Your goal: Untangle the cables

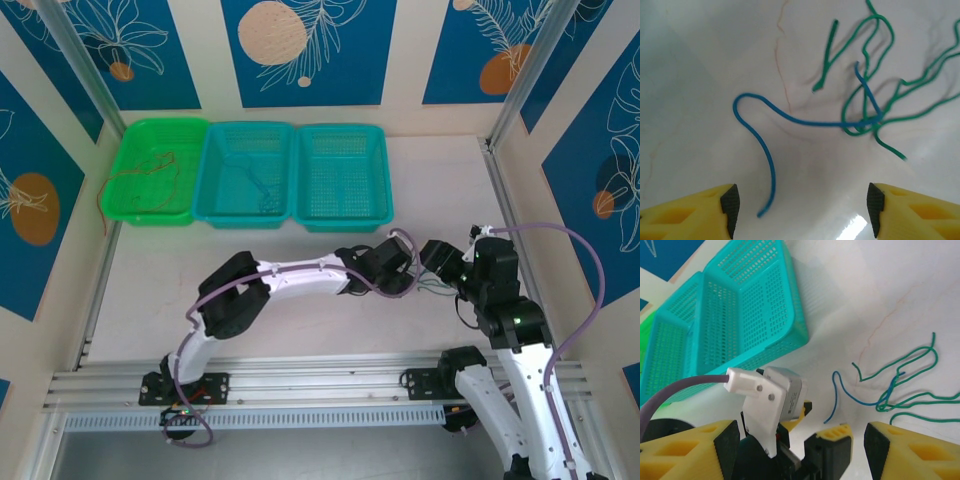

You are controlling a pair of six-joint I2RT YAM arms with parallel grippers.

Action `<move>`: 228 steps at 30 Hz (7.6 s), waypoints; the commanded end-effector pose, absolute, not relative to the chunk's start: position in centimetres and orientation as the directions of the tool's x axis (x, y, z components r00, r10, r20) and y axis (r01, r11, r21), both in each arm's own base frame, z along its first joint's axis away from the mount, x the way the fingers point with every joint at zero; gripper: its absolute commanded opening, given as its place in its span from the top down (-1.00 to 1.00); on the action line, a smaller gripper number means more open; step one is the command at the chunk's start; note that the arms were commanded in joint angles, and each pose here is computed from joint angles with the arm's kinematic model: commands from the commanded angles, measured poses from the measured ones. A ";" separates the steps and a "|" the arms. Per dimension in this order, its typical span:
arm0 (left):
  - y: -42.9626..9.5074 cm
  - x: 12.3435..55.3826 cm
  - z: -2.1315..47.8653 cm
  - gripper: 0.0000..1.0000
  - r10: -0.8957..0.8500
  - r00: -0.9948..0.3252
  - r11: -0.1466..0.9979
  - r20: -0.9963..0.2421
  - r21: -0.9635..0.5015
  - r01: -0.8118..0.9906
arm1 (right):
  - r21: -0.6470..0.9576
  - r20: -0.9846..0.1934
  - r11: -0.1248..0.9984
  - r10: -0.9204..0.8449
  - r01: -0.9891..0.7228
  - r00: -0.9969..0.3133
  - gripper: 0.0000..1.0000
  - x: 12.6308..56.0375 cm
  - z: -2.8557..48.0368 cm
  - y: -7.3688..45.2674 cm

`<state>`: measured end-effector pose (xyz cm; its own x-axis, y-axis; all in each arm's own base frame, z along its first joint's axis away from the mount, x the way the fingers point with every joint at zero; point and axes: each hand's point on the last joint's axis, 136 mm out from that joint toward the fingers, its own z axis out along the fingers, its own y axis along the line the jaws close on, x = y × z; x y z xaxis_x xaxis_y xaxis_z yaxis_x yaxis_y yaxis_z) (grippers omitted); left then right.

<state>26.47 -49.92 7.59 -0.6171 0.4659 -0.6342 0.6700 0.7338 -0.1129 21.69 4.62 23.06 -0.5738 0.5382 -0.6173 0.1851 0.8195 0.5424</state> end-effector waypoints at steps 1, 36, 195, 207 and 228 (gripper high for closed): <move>-48.6 27.6 6.0 -0.30 0.552 -0.584 0.730 -0.595 0.006 0.684 | 0.553 -0.618 0.816 0.537 0.167 -0.575 -0.38 21.5 23.9 4.9; -42.4 29.6 19.5 1.00 0.310 -0.577 0.748 -0.756 -0.182 0.639 | 0.687 -0.622 0.698 0.422 -0.201 -0.659 -0.37 20.7 28.8 11.3; -32.5 25.6 8.1 1.00 0.163 -0.748 0.828 -0.643 -0.324 0.458 | 0.573 -0.280 0.816 0.287 0.080 -0.916 -0.56 25.7 10.6 16.5; -32.6 25.7 9.2 1.00 0.150 -0.739 0.822 -0.657 -0.332 0.462 | 0.323 -0.346 0.924 0.315 0.203 -0.884 0.25 29.0 5.7 13.6; -13.9 23.6 5.0 1.00 -0.194 -0.820 0.959 -0.538 -0.279 -0.044 | 0.335 -0.387 0.671 0.738 0.661 -0.553 1.00 28.0 6.1 -2.1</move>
